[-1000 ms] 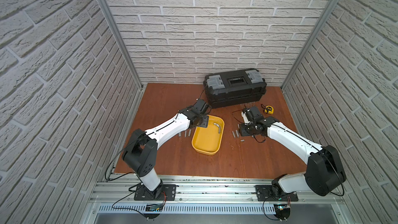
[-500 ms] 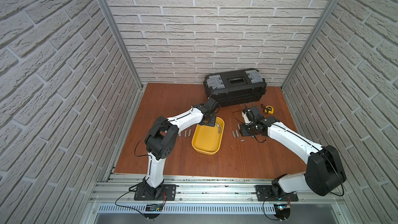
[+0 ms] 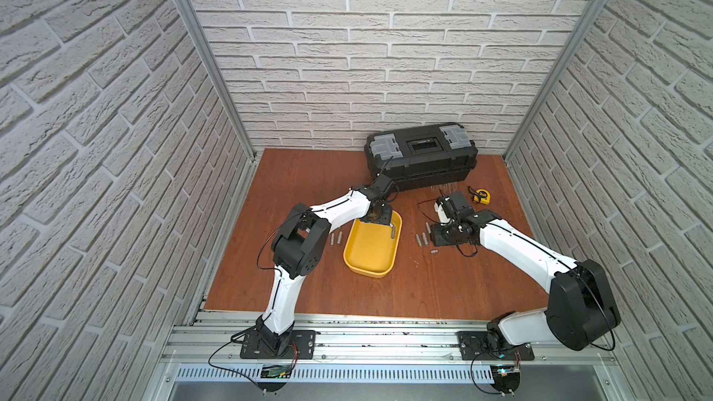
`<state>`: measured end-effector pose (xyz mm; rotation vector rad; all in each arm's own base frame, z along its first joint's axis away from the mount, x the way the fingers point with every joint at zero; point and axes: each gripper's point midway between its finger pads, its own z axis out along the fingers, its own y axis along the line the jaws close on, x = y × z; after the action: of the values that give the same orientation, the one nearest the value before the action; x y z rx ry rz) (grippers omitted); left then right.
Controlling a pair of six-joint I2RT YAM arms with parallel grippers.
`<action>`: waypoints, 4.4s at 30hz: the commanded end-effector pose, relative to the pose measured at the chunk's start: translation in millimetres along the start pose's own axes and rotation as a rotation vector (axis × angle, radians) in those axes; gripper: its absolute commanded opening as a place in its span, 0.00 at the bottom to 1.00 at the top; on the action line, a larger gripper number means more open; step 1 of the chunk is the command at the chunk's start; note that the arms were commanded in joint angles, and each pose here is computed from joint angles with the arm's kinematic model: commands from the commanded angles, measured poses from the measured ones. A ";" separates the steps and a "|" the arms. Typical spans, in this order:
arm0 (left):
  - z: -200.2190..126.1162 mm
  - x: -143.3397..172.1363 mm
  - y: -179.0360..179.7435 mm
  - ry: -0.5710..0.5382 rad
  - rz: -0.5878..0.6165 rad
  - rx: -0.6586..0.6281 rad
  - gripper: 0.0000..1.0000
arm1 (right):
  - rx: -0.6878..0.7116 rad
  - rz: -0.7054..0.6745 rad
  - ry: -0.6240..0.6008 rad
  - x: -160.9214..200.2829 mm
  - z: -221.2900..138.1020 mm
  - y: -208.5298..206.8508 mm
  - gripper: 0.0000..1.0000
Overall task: Take out the socket from the storage box
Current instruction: Pick up the socket head from the storage box, then place the socket head at the center of the board.
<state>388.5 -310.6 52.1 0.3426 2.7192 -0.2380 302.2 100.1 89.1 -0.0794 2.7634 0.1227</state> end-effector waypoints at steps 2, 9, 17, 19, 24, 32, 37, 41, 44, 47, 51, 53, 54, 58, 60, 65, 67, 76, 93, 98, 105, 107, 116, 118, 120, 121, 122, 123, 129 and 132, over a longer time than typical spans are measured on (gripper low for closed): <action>5.2 -6.6 -10.2 -0.008 0.010 0.024 0.65 | -0.005 0.006 -0.004 2.0 2.9 -1.8 0.50; 13.7 -4.2 -12.6 0.003 0.006 0.022 0.65 | -0.008 0.005 0.010 5.0 5.9 -1.1 0.50; 18.1 3.3 -8.2 0.022 0.015 -0.010 0.61 | -0.010 0.007 0.012 5.4 6.9 -1.3 0.50; 16.9 4.1 -6.5 0.021 0.016 -0.017 0.60 | -0.010 0.007 0.015 6.0 7.4 -1.4 0.50; 15.0 5.4 -8.3 0.022 0.029 -0.017 0.56 | -0.013 0.007 0.013 5.3 8.1 -0.6 0.50; 19.5 16.1 -11.4 0.045 0.048 -0.023 0.49 | -0.013 0.005 0.021 6.9 10.4 -0.6 0.50; 15.4 14.7 -11.5 0.028 0.047 -0.017 0.39 | -0.006 -0.001 0.020 5.3 9.7 -1.4 0.50; 13.8 12.5 -11.4 0.017 0.052 -0.017 0.33 | -0.004 -0.003 0.024 3.2 9.3 -1.1 0.50; 13.5 11.3 -11.4 0.011 0.057 -0.018 0.30 | 0.001 -0.003 0.024 1.9 8.3 -1.6 0.50; 13.4 9.5 -10.6 0.004 0.061 -0.021 0.27 | 0.006 -0.003 0.025 1.1 7.4 -2.2 0.50; 12.1 5.7 -11.6 -0.010 0.072 -0.018 0.23 | 0.016 -0.004 0.029 1.0 6.2 -3.8 0.50; 9.1 3.8 -11.6 -0.016 0.073 -0.017 0.20 | 0.019 -0.005 0.030 0.4 5.1 -4.1 0.50; 6.7 2.5 -12.5 -0.022 0.074 -0.014 0.19 | 0.019 -0.005 0.028 -0.8 4.0 -3.9 0.50; -11.4 -6.3 -11.8 -0.064 0.074 -0.008 0.18 | 0.019 -0.008 0.021 -6.2 0.5 -2.8 0.50; -23.5 -10.3 -11.0 -0.086 0.073 -0.004 0.18 | 0.018 -0.009 0.018 -8.9 -0.8 -2.2 0.50; -67.3 -19.9 -1.9 -0.163 0.065 -0.010 0.18 | 0.003 -0.017 0.008 -15.7 -4.3 2.0 0.50; -84.3 -19.6 10.5 -0.187 0.048 -0.030 0.19 | 0.000 -0.021 -0.002 -18.8 -6.1 3.4 0.50; -122.9 35.9 84.7 -0.159 -0.089 -0.163 0.20 | -0.035 -0.065 -0.041 -34.2 -12.8 18.2 0.49; -94.3 144.7 171.6 0.033 -0.302 -0.266 0.21 | -0.057 -0.097 -0.032 -34.0 -7.6 31.2 0.49; -75.0 152.1 169.1 0.072 -0.319 -0.241 0.21 | -0.061 -0.090 -0.028 -31.3 -5.6 31.6 0.49; -59.4 155.3 169.7 0.110 -0.305 -0.245 0.22 | -0.049 -0.087 -0.028 -24.1 -5.8 27.8 0.49; -55.8 156.2 169.2 0.122 -0.304 -0.242 0.22 | -0.047 -0.087 -0.026 -22.8 -5.9 27.2 0.49; -50.7 161.4 167.0 0.145 -0.298 -0.228 0.28 | -0.045 -0.081 -0.023 -20.1 -5.9 25.8 0.49; -51.1 161.8 167.3 0.146 -0.296 -0.230 0.30 | -0.044 -0.083 -0.024 -20.1 -5.9 25.8 0.49; -52.1 161.9 167.2 0.146 -0.296 -0.230 0.33 | -0.045 -0.083 -0.022 -20.1 -5.3 26.0 0.49; -52.6 161.3 167.6 0.144 -0.297 -0.232 0.35 | -0.047 -0.084 -0.022 -20.2 -5.4 26.5 0.49; -53.4 161.0 167.2 0.142 -0.298 -0.230 0.36 | -0.048 -0.084 -0.021 -20.0 -5.4 26.7 0.49; -53.9 161.0 167.3 0.142 -0.298 -0.231 0.37 | -0.048 -0.084 -0.021 -20.4 -5.3 26.8 0.49; -68.4 152.1 168.9 0.106 -0.300 -0.242 0.43 | -0.052 -0.096 -0.029 -26.6 -8.6 29.1 0.49; -81.7 141.8 168.9 0.067 -0.292 -0.246 0.45 | -0.060 -0.117 -0.040 -35.0 -11.1 35.0 0.49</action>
<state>271.5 -106.8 29.8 -0.1150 2.8644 0.0204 317.5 125.7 97.3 -0.2172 2.7651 0.1542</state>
